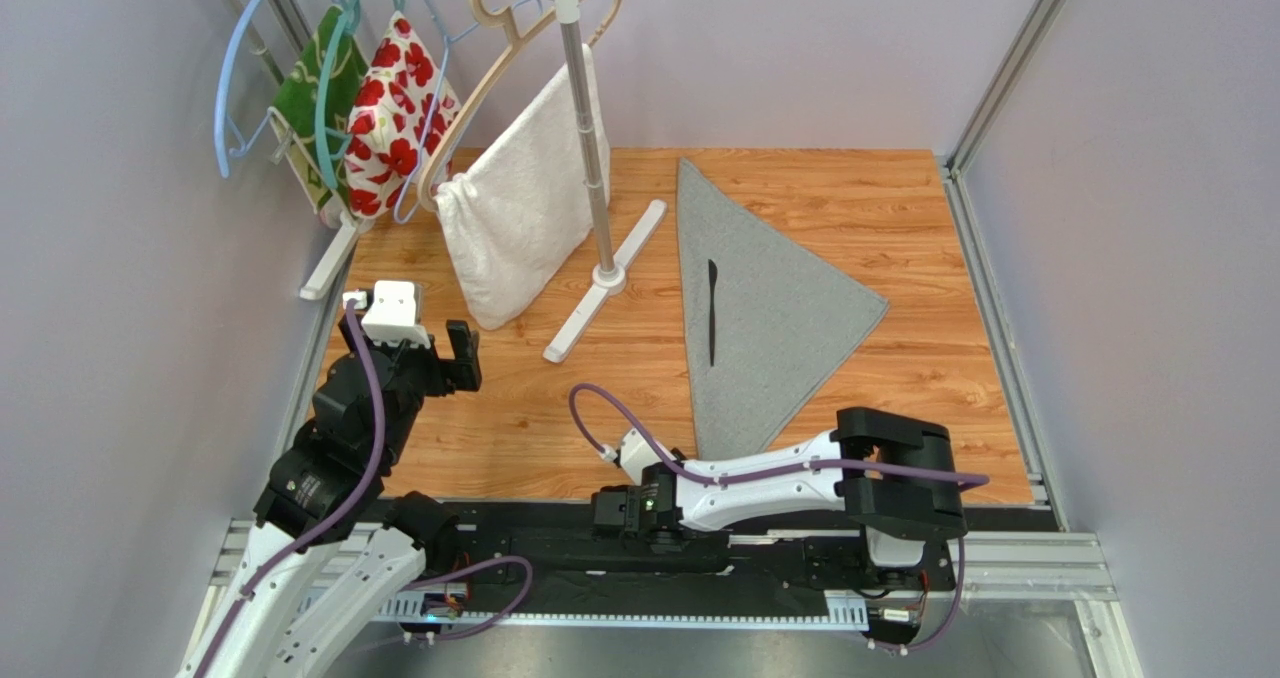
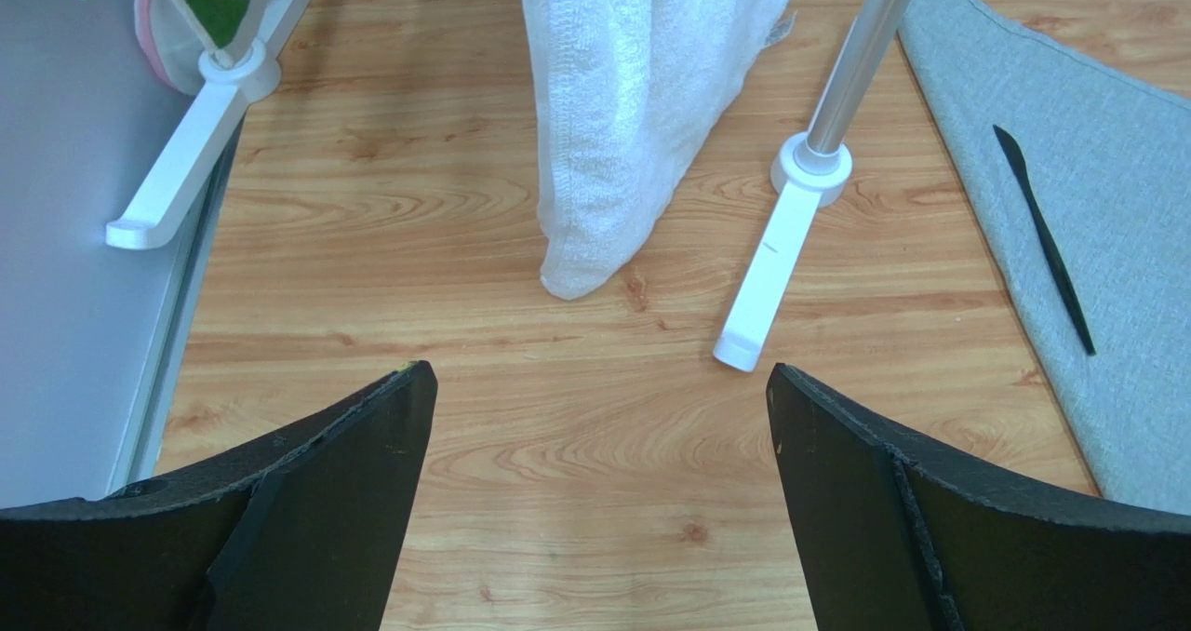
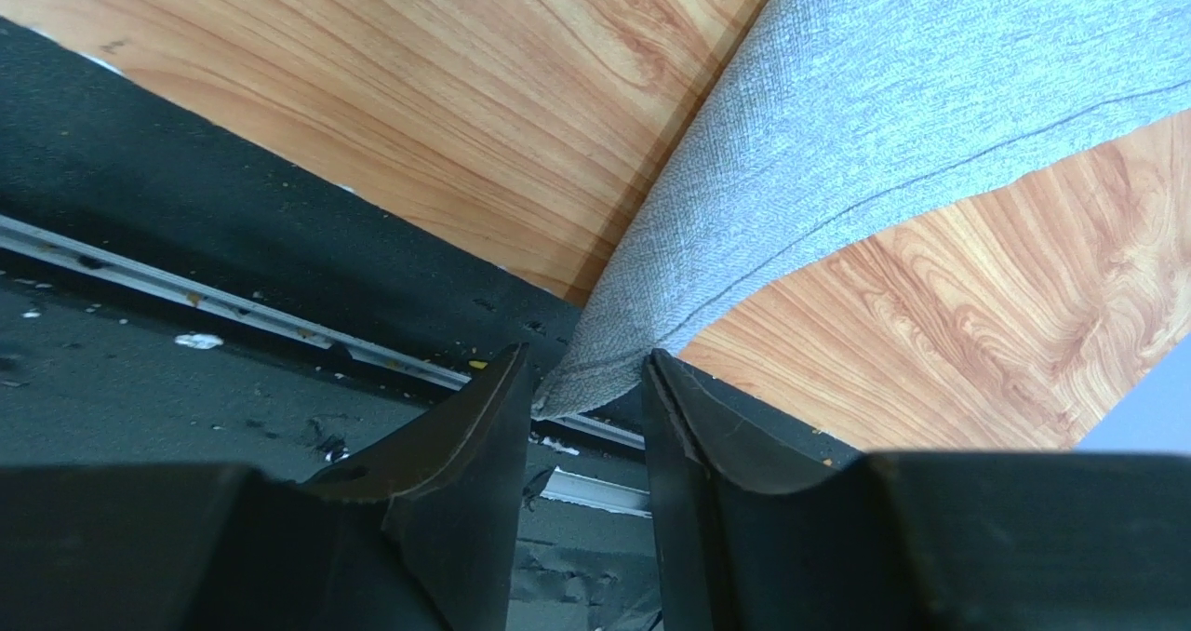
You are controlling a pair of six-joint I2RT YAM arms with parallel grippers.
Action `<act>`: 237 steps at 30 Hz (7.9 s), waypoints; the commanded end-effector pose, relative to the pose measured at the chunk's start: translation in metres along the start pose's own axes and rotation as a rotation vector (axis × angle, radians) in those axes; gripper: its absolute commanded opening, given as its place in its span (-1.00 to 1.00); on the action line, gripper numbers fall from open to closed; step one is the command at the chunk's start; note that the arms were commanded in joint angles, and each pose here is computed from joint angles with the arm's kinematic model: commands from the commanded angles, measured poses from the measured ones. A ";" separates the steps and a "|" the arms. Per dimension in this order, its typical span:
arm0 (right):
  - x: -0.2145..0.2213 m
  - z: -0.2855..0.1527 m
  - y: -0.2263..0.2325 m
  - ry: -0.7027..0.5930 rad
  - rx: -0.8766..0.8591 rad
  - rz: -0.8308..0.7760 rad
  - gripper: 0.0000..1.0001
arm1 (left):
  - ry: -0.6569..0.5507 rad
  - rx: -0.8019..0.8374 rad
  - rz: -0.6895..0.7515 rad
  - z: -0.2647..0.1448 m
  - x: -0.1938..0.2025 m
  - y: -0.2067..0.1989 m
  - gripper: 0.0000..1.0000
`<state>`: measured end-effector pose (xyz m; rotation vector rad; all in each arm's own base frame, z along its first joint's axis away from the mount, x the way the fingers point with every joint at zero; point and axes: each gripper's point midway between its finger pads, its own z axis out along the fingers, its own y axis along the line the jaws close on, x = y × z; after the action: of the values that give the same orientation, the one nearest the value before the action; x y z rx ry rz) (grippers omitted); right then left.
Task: Fold the napkin, place the utensils inside, and roll it up
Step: Fold the napkin
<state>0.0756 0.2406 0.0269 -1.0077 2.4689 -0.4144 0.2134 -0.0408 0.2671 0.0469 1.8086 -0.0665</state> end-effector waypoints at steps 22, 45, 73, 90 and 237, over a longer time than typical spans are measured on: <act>0.005 0.011 0.002 0.003 0.014 0.042 -0.54 | -0.006 0.008 -0.012 -0.001 -0.002 -0.002 0.95; -0.076 -0.011 -0.095 -0.108 0.230 0.055 -1.00 | -0.026 0.012 -0.018 -0.004 -0.005 -0.001 0.96; -0.245 0.075 -0.247 -0.207 0.401 0.112 -1.00 | 0.006 -0.006 0.002 0.005 0.000 -0.001 0.96; -0.280 0.120 -0.269 -0.231 0.447 0.058 -1.00 | 0.029 -0.018 0.016 0.010 0.004 -0.001 0.96; -0.145 0.023 -0.162 -0.122 0.064 0.480 -0.09 | 0.060 0.074 0.014 0.012 0.006 -0.020 0.89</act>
<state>0.2273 0.2047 0.1165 -0.2900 2.5501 -0.2407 0.2211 -0.0651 0.2486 0.1431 1.8965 -0.1336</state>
